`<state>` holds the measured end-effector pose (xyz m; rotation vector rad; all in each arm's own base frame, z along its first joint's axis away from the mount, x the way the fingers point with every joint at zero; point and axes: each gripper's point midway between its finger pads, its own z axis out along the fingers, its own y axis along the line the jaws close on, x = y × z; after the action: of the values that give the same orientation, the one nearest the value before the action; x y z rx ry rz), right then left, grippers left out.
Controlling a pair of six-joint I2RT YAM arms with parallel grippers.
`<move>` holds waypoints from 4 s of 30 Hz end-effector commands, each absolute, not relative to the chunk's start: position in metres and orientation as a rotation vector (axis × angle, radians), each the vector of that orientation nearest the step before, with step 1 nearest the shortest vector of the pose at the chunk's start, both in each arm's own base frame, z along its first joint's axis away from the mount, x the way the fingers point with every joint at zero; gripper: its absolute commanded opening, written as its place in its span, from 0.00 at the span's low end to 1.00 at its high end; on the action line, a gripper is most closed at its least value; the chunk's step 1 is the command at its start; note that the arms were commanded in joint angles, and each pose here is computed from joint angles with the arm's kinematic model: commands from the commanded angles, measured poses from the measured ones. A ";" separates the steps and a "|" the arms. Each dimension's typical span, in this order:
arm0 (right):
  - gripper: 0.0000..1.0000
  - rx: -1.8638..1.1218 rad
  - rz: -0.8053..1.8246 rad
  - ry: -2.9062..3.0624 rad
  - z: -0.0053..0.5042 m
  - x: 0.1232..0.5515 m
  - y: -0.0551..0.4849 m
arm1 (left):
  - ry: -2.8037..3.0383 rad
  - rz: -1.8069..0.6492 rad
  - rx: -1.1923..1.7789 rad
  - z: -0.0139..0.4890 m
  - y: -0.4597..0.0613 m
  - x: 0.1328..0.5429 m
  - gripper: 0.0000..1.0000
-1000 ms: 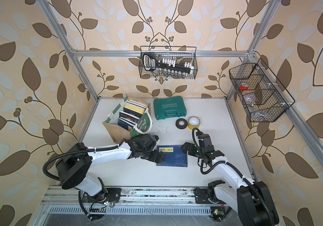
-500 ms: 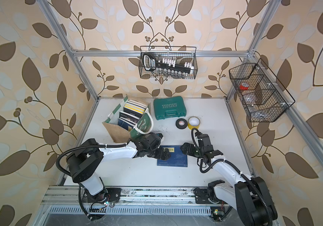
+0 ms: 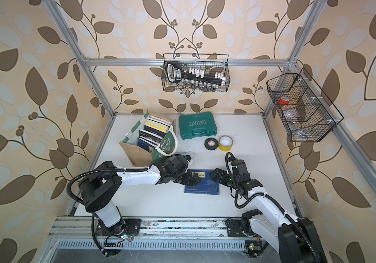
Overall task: Put the books into the canvas bag
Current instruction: Pick up the book from the book.
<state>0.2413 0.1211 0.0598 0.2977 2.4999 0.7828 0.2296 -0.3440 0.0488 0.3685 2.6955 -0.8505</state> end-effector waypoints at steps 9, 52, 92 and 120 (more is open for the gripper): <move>0.98 0.262 0.825 2.573 0.048 0.224 0.143 | 2.599 -0.931 0.404 0.073 -0.346 0.221 0.99; 0.99 0.463 0.618 2.609 0.042 0.206 0.113 | 2.559 -1.008 0.514 0.077 -0.371 0.213 0.99; 0.98 0.081 1.130 2.370 0.103 0.200 0.175 | 2.579 -0.954 0.497 0.056 -0.356 0.209 0.99; 0.97 0.175 0.912 2.318 0.111 0.221 0.135 | 2.584 -0.948 0.506 0.047 -0.358 0.210 0.99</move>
<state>0.2137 0.1424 0.1025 0.1829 2.3439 0.9921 0.2206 -0.3558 0.0567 0.4707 2.5511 -0.9296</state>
